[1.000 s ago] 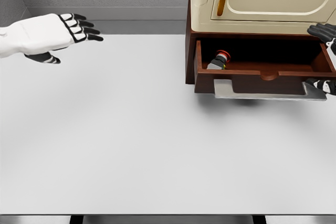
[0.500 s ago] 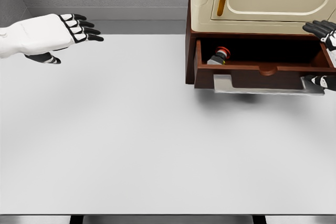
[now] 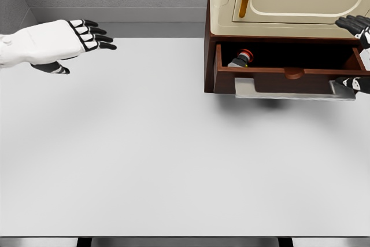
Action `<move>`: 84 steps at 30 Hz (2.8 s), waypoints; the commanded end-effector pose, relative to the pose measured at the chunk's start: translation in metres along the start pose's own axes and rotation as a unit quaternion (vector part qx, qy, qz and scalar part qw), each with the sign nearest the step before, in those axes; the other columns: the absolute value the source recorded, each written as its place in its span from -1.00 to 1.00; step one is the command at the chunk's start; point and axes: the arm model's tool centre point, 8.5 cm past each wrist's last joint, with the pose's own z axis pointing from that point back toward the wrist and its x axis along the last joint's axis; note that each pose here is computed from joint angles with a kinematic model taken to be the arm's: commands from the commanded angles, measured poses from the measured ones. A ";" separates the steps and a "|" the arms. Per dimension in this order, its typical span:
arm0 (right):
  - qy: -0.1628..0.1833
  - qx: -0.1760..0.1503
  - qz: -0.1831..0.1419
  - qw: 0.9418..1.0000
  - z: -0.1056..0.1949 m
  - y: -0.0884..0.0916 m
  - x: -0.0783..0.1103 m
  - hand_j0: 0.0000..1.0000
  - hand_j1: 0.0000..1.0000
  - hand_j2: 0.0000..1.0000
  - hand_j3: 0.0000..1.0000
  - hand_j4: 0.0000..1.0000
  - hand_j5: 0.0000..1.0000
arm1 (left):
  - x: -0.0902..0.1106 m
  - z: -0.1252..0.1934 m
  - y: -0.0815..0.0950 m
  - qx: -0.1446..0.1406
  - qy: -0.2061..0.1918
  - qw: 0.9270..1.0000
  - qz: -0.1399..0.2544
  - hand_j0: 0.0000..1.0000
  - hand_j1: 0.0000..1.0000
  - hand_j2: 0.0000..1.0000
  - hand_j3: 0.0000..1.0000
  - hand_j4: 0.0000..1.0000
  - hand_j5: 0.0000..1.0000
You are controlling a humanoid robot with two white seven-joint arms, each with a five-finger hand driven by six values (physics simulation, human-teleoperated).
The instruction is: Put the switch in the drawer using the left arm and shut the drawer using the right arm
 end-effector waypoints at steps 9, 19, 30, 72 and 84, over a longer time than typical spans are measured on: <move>-0.069 -0.027 -0.009 0.997 -0.018 -0.019 0.041 1.00 1.00 1.00 1.00 1.00 1.00 | 0.000 0.000 0.001 0.003 0.000 1.000 0.003 1.00 1.00 1.00 1.00 1.00 1.00; -0.075 -0.021 -0.005 0.997 -0.018 -0.018 0.045 1.00 1.00 1.00 1.00 1.00 1.00 | 0.000 0.000 0.001 0.003 0.000 1.000 0.002 1.00 1.00 1.00 1.00 1.00 1.00; -0.087 0.024 0.005 0.996 -0.029 -0.020 0.048 0.13 0.13 0.13 0.13 0.13 0.13 | 0.000 0.000 0.001 0.003 0.000 1.000 0.002 1.00 1.00 1.00 1.00 1.00 1.00; -0.200 0.143 -0.078 0.966 -0.071 0.080 0.108 0.23 0.23 0.23 0.23 0.23 0.23 | -0.002 0.004 -0.010 -0.008 0.006 1.000 0.012 1.00 1.00 1.00 1.00 1.00 1.00; -0.151 0.164 -0.063 0.973 -0.061 0.079 0.073 0.25 0.25 0.25 0.25 0.25 0.25 | -0.003 0.005 -0.008 -0.005 0.009 1.000 0.011 1.00 1.00 1.00 1.00 1.00 1.00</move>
